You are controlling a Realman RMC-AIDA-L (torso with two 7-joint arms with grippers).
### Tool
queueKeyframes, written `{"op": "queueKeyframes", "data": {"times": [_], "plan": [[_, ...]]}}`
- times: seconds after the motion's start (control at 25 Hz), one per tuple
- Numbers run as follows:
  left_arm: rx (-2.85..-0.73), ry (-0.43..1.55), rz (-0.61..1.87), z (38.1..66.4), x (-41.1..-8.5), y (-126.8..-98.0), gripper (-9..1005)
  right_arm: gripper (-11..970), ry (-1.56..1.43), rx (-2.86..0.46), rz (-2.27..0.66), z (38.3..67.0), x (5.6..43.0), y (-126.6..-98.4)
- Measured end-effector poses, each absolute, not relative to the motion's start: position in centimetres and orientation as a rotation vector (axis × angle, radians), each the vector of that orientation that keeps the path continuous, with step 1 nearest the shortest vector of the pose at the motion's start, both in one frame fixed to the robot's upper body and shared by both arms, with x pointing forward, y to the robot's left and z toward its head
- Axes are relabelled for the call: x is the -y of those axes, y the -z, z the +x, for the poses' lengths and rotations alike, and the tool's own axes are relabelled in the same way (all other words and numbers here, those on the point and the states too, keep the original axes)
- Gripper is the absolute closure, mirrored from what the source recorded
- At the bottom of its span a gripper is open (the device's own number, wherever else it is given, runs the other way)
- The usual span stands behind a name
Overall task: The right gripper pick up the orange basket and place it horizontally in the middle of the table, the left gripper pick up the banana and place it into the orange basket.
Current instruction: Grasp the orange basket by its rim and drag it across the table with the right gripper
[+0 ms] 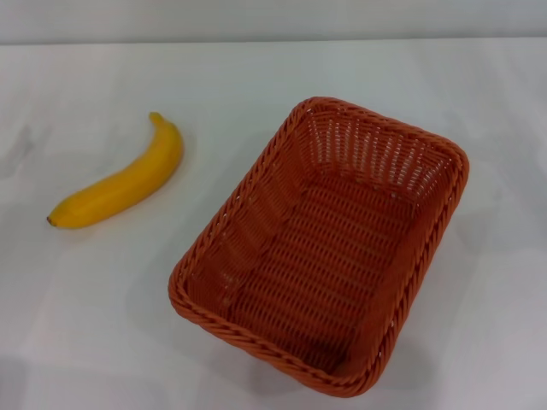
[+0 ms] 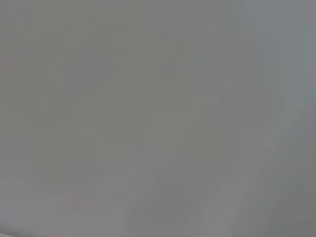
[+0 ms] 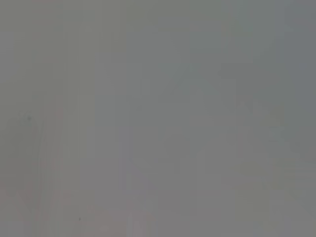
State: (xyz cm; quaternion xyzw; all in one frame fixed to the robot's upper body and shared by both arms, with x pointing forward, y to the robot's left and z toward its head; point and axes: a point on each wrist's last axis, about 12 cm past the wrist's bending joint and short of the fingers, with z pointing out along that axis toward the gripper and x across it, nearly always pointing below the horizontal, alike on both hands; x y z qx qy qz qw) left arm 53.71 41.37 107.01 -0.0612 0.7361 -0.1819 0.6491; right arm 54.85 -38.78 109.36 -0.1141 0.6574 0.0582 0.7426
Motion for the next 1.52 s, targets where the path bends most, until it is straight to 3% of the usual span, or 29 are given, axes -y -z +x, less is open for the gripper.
{"op": "queueKeyframes", "data": {"times": [1.24, 1.52], "plan": [[-1.673, 0.418, -0.142, 53.7, -41.2, -106.9, 109, 89, -0.140, -1.435, -0.252, 54.7, 38.6, -109.3], [-1.674, 0.419, -0.143, 53.7, -41.2, -106.9, 110, 90, -0.255, -1.438, -0.366, 55.4, 38.2, -111.5]]}}
